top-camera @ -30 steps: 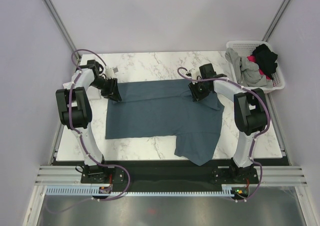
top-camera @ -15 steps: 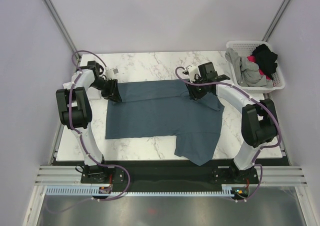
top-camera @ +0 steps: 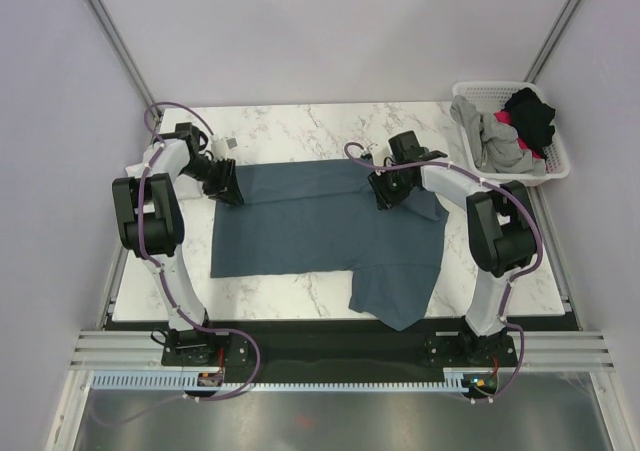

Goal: Fold and stack the t-shirts
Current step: Fold the tshirt

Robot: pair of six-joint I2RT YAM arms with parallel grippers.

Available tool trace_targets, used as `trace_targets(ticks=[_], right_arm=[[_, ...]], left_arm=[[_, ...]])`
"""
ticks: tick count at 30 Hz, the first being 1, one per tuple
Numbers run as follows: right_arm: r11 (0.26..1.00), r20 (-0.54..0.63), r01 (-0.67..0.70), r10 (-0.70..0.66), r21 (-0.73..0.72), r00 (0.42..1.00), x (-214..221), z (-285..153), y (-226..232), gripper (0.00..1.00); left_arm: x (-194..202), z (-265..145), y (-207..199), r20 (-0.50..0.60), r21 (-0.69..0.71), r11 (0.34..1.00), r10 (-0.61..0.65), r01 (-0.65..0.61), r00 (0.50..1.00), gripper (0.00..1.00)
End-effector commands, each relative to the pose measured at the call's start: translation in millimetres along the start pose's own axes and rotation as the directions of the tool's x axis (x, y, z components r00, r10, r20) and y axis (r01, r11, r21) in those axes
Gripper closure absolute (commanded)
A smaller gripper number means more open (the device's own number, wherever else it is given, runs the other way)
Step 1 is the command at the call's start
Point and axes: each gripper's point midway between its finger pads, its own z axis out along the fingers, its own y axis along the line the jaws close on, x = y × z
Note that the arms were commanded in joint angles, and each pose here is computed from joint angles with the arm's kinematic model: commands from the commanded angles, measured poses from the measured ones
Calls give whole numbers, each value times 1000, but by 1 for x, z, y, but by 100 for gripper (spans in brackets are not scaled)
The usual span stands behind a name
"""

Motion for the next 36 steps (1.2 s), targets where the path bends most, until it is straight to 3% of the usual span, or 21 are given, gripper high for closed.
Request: trace_targets(ticks=[1,36], right_arm=[[999,47,39,-39,3,998,-23,-2,-4,61],[988,-17,30,-28,153,999,-12,17,-48,61]], left_arm=[[-6,-5,-10,34,22,1000,-1,0,999,64],[-5,1,-8,23,35,999,-13,12,1000,64]])
